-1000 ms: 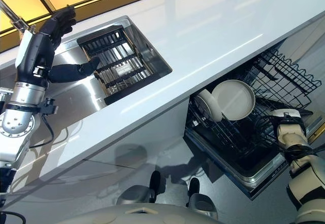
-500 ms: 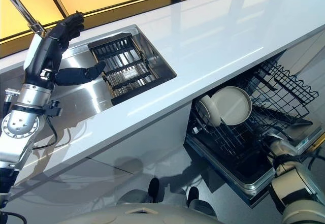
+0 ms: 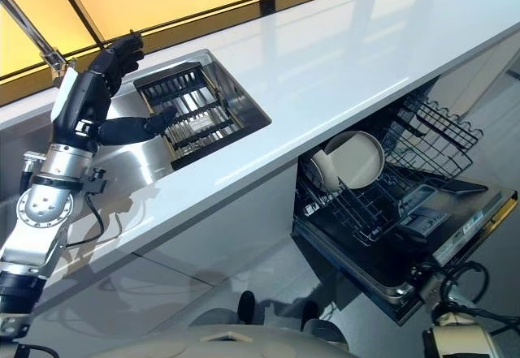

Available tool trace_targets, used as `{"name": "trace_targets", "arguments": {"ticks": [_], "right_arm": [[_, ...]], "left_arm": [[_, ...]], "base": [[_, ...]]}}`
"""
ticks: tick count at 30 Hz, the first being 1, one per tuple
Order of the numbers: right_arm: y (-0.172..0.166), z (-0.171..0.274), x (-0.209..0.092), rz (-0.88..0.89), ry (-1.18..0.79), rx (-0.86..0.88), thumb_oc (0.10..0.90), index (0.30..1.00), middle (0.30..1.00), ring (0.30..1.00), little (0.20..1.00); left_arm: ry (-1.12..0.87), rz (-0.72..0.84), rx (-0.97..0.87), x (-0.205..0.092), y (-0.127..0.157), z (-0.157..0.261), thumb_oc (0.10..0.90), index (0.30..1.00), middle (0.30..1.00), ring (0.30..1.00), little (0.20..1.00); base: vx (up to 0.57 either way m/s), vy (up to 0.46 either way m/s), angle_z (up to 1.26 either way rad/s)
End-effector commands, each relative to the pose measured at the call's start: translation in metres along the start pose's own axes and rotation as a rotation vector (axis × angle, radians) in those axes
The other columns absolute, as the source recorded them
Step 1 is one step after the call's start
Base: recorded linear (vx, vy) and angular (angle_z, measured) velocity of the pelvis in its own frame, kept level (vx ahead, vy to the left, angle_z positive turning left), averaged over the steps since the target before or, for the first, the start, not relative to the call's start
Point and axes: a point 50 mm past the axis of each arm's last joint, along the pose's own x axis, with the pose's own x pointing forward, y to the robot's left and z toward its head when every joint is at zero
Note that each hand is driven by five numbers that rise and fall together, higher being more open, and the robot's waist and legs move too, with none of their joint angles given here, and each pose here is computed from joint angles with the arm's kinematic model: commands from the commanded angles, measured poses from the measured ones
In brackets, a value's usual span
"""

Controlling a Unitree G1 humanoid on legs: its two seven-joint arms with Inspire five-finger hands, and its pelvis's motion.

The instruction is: Pick up plates and place into dishwasher.

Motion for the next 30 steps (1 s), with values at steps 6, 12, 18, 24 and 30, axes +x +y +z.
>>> {"name": "trace_targets", "arguments": {"ticks": [6, 12, 18, 24, 30], "right_arm": [[0.103, 0.03, 0.015, 0.405, -0.091, 0.157, 0.8, 0.9, 0.9, 0.9, 0.9], [0.125, 0.056, 0.014, 0.415, -0.188, 0.125, 0.8, 0.9, 0.9, 0.9, 0.9], [0.145, 0.088, 0.01, 0.415, -0.292, 0.113, 0.8, 0.9, 0.9, 0.9, 0.9], [0.17, 0.121, 0.0, 0.421, -0.452, 0.069, 0.8, 0.9, 0.9, 0.9, 0.9], [0.182, 0.149, -0.011, 0.3, -0.611, -0.196, 0.8, 0.9, 0.9, 0.9, 0.9]], "left_arm": [[-0.217, 0.106, 0.015, 0.015, 0.015, 0.035, 0.8, 0.9, 0.9, 0.9, 0.9], [-0.214, 0.1, 0.01, 0.018, 0.011, 0.035, 0.8, 0.9, 0.9, 0.9, 0.9], [-0.207, 0.089, 0.006, 0.024, 0.008, 0.035, 0.8, 0.9, 0.9, 0.9, 0.9], [-0.19, 0.086, 0.0, 0.027, 0.005, 0.032, 0.8, 0.9, 0.9, 0.9, 0.9], [-0.18, 0.08, -0.003, 0.03, 0.001, 0.032, 0.8, 0.9, 0.9, 0.9, 0.9]], "base": [[0.0, 0.0, 0.0], [0.0, 0.001, 0.01], [0.0, 0.0, 0.0], [0.02, 0.013, 0.08], [0.02, 0.005, 0.04]]}}
